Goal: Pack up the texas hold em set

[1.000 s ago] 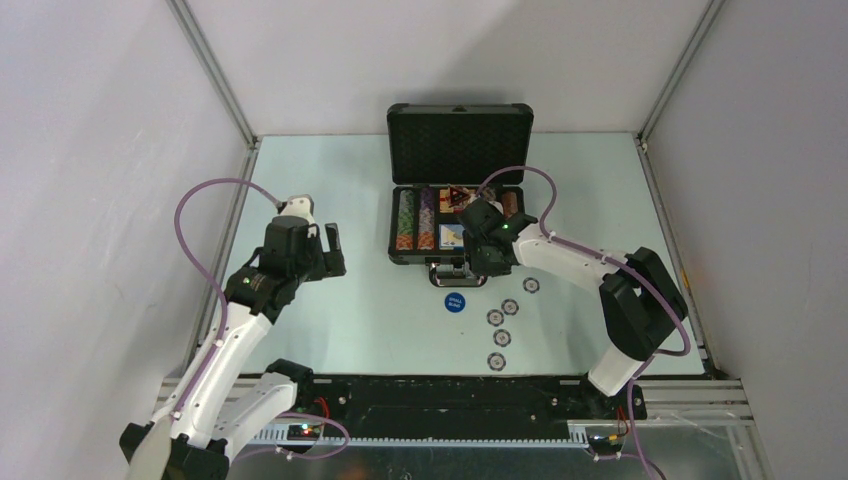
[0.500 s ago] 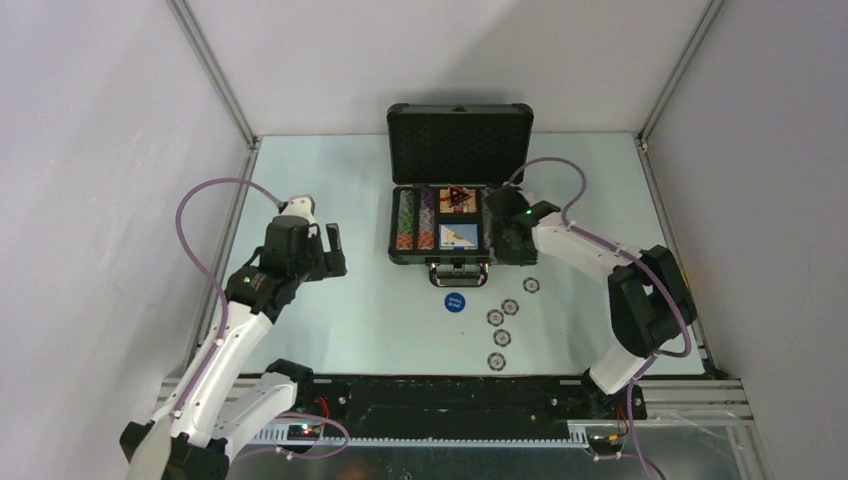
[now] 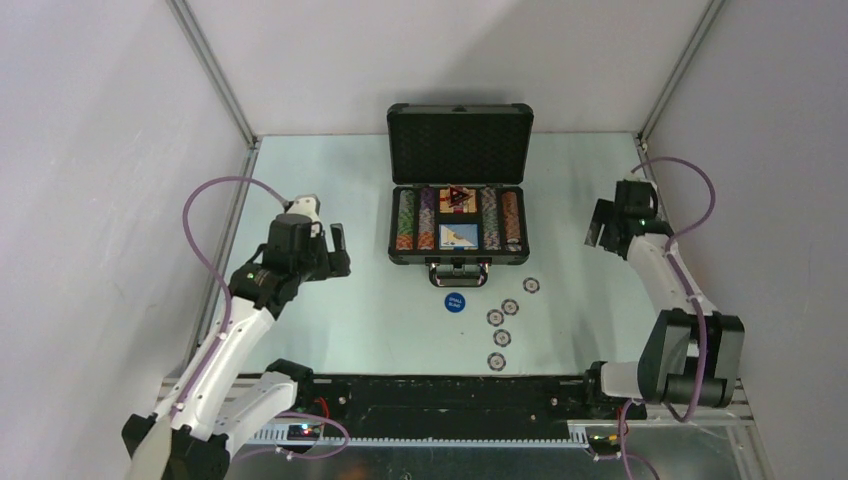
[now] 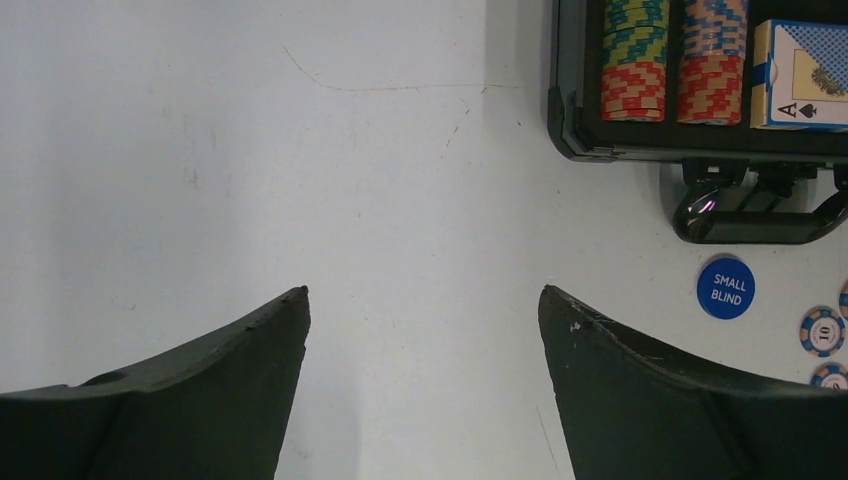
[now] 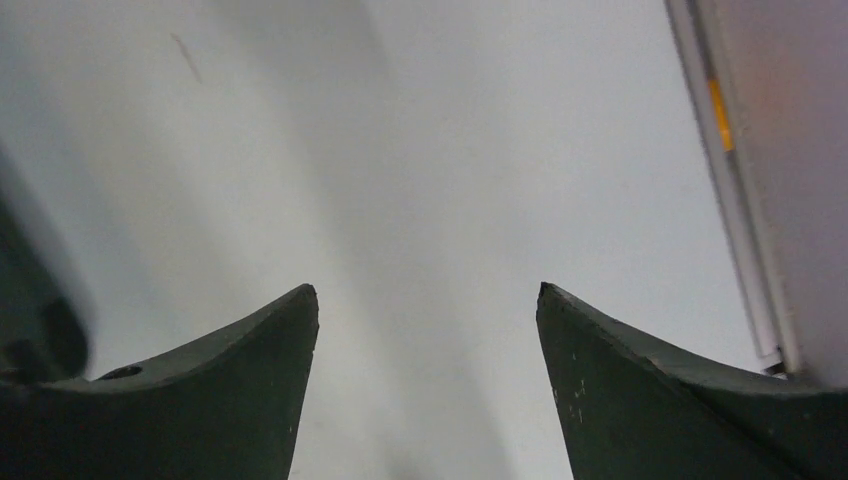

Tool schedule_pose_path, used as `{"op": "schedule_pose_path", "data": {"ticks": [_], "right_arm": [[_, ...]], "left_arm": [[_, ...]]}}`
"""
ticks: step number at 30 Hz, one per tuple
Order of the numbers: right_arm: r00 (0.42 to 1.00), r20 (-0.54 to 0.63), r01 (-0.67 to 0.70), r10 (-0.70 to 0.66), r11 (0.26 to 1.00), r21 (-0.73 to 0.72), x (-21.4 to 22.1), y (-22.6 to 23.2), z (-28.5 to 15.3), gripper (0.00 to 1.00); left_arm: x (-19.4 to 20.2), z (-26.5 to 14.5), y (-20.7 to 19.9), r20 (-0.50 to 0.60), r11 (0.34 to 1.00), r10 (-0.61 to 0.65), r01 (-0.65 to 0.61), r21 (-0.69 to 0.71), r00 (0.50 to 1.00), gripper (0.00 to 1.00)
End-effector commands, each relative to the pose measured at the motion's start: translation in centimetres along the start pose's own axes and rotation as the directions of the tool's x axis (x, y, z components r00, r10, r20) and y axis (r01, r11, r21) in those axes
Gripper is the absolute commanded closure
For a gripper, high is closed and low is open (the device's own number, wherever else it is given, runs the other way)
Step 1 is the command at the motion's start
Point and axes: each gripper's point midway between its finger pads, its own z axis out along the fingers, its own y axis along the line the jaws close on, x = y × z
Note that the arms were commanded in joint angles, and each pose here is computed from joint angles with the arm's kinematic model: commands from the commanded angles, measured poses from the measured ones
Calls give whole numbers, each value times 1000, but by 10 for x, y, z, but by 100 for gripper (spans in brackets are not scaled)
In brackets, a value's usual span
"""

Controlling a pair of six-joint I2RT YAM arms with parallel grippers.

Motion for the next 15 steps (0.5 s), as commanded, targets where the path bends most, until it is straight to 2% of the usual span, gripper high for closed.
{"op": "schedule_pose_path", "data": {"ticks": [1, 4, 5, 10, 15], "right_arm": [[954, 219, 214, -205, 977, -17, -34, -17, 15, 16], [960, 229, 169, -163, 986, -7, -49, -35, 26, 18], [970, 189, 153, -152, 988, 8, -44, -46, 34, 19], [972, 138, 169, -188, 976, 138, -52, -83, 47, 19], [991, 101, 62, -87, 973, 222, -42, -123, 68, 20]], "left_arm": [[-6, 3, -8, 15, 999, 5, -5, 39, 1000, 11], [-3, 5, -12, 4, 998, 9, -9, 55, 1000, 11], [-2, 5, -14, 0, 998, 14, -14, 61, 1000, 11], [0, 4, -21, -2, 996, 33, -32, 77, 999, 11], [2, 1, -29, 4, 993, 55, -55, 104, 998, 12]]}}
